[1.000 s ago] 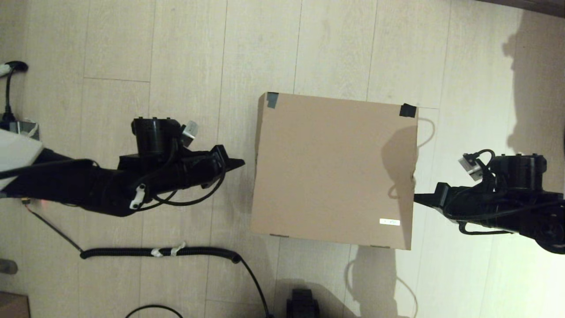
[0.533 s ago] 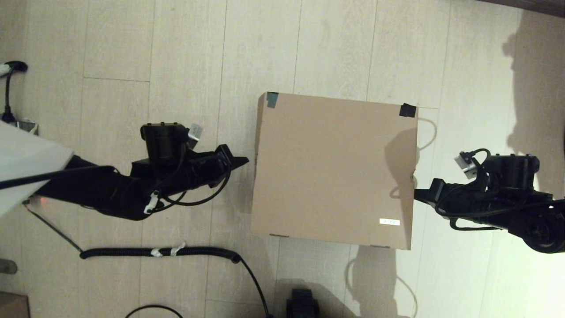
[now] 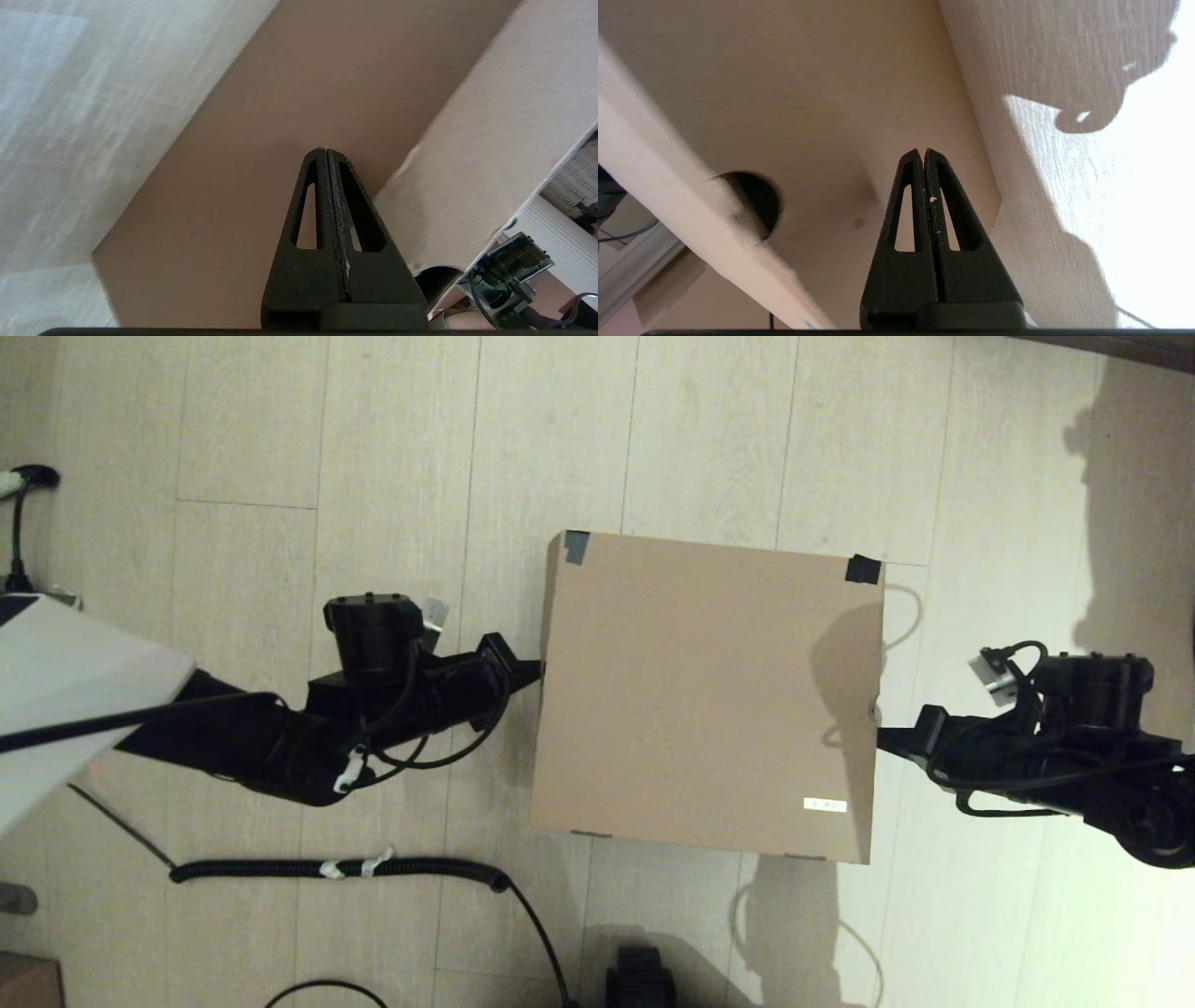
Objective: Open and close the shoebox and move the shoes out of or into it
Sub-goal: Open the shoe box
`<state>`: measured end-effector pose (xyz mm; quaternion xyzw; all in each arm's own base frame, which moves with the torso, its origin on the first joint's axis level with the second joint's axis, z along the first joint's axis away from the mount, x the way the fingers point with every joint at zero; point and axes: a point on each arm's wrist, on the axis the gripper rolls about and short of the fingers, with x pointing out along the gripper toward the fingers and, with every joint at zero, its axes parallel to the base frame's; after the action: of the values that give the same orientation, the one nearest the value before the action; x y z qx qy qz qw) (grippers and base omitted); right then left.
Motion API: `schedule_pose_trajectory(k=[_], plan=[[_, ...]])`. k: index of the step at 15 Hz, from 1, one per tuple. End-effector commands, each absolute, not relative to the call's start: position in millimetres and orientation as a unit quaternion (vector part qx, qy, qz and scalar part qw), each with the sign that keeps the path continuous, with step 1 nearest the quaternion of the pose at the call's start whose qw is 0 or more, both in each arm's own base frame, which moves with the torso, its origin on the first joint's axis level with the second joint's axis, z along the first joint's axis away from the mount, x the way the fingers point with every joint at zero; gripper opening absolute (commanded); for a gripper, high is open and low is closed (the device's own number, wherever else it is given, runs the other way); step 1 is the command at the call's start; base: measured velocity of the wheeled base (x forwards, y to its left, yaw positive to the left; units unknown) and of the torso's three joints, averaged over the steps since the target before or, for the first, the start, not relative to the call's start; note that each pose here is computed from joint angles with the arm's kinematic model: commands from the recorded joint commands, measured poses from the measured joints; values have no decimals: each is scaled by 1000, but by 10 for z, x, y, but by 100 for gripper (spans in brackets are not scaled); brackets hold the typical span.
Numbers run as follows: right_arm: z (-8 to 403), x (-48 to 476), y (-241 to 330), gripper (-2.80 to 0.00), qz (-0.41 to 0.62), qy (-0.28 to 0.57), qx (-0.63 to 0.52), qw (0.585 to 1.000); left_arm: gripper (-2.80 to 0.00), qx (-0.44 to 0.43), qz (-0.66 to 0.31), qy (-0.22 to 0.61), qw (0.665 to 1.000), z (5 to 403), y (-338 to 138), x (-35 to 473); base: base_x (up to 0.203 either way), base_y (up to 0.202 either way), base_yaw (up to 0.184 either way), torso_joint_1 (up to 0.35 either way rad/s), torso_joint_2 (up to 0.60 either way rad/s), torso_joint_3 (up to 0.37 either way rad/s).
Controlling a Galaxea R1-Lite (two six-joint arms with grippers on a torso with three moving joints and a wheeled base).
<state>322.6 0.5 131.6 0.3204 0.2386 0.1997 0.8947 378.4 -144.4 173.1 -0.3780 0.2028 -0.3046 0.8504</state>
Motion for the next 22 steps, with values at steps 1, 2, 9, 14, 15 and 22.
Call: schedule_pose_trajectory(k=[1, 2, 9, 14, 15, 22], plan=[[1382, 3203, 6, -280, 204, 229, 319, 897, -280, -380, -311, 198, 848, 1773, -1460, 3765, 0, 0, 0, 0, 0, 0], [1402, 3193, 7, -280, 206, 227, 320, 897, -280, -379, -314, 196, 848, 1802, -1474, 3746, 0, 0, 0, 0, 0, 0], [1572, 3127, 16, -280, 214, 223, 341, 888, -280, -378, -330, 183, 845, 1960, -1517, 3624, 0, 0, 0, 0, 0, 0], [1788, 3037, 19, -280, 217, 214, 340, 890, -280, -378, -333, 176, 846, 2061, -1478, 3516, 0, 0, 0, 0, 0, 0], [1846, 3016, 19, -280, 218, 211, 339, 891, -280, -379, -333, 176, 845, 2073, -1472, 3499, 0, 0, 0, 0, 0, 0], [2090, 2849, 26, -280, 220, 208, 338, 891, -280, -402, -340, 167, 833, 2253, -1439, 3352, 0, 0, 0, 0, 0, 0]])
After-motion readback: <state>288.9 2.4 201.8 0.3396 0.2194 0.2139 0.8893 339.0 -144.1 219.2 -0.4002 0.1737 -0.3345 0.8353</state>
